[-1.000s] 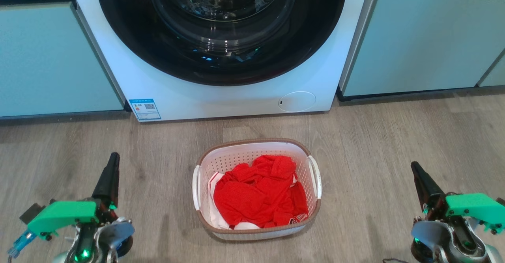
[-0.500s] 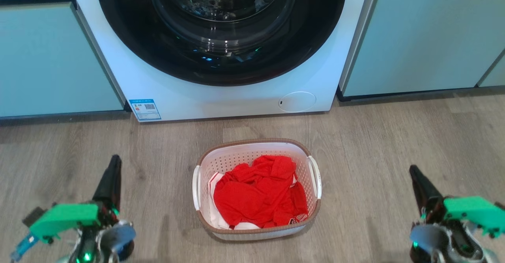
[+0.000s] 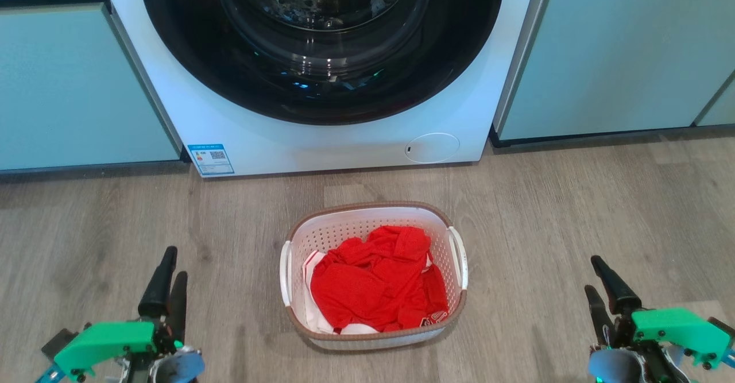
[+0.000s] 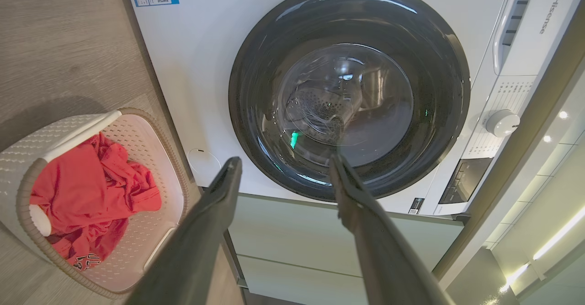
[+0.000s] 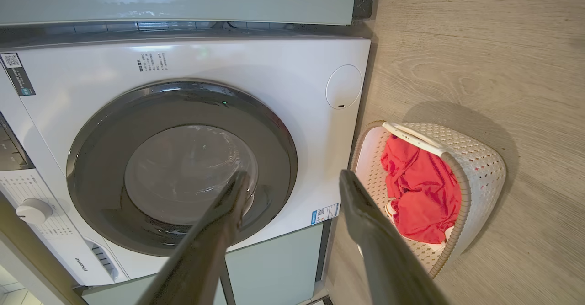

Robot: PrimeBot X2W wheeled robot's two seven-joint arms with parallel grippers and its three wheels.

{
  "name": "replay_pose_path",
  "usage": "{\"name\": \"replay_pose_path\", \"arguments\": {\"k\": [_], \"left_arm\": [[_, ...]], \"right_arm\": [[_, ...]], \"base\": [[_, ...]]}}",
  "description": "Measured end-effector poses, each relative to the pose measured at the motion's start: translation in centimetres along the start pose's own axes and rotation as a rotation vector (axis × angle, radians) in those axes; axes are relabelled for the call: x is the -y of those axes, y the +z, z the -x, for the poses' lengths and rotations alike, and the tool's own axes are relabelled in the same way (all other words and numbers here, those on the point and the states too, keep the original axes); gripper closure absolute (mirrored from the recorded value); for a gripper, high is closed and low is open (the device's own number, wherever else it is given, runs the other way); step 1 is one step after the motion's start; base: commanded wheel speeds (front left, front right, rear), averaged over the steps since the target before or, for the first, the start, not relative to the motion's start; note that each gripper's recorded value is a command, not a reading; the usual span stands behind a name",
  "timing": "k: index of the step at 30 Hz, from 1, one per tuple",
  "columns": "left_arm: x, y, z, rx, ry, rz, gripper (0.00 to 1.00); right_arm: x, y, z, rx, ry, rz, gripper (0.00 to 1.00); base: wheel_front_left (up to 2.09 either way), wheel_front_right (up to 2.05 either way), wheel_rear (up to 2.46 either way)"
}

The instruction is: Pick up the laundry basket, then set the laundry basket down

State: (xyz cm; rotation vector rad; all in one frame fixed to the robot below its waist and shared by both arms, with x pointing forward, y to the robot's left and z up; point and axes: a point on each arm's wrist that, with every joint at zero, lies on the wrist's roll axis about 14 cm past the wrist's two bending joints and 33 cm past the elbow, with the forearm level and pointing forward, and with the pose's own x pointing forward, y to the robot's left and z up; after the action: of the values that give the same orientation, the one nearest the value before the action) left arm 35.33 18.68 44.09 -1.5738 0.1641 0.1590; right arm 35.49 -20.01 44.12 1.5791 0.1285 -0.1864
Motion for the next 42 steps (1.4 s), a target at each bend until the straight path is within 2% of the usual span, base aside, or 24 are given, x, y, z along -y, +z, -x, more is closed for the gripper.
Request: {"name": "replay_pose_path", "arguments": {"k": [21,35,42], "left_arm": [[2.1,-0.3,-0.4,0.018,-0.046,-0.192,0.0],[3.6,-1.0,-0.6,0.026,-0.074,-0.416,0.0],[4.2,-1.8,-0.6,0.028,-0.091,-0.564,0.0]], "right_arm": [[-1.5,-0.3,-0.2,0.011,0.04,0.225,0.0],[-2.9,-0.9,-0.4,0.014,0.087,0.431,0.0],[-3.5,-1.6,-0.5,0.009,0.114,0.544,0.0]], "base": [[0.0,0.0,0.0],[0.0,0.0,0.0],[0.0,0.0,0.0]]}}
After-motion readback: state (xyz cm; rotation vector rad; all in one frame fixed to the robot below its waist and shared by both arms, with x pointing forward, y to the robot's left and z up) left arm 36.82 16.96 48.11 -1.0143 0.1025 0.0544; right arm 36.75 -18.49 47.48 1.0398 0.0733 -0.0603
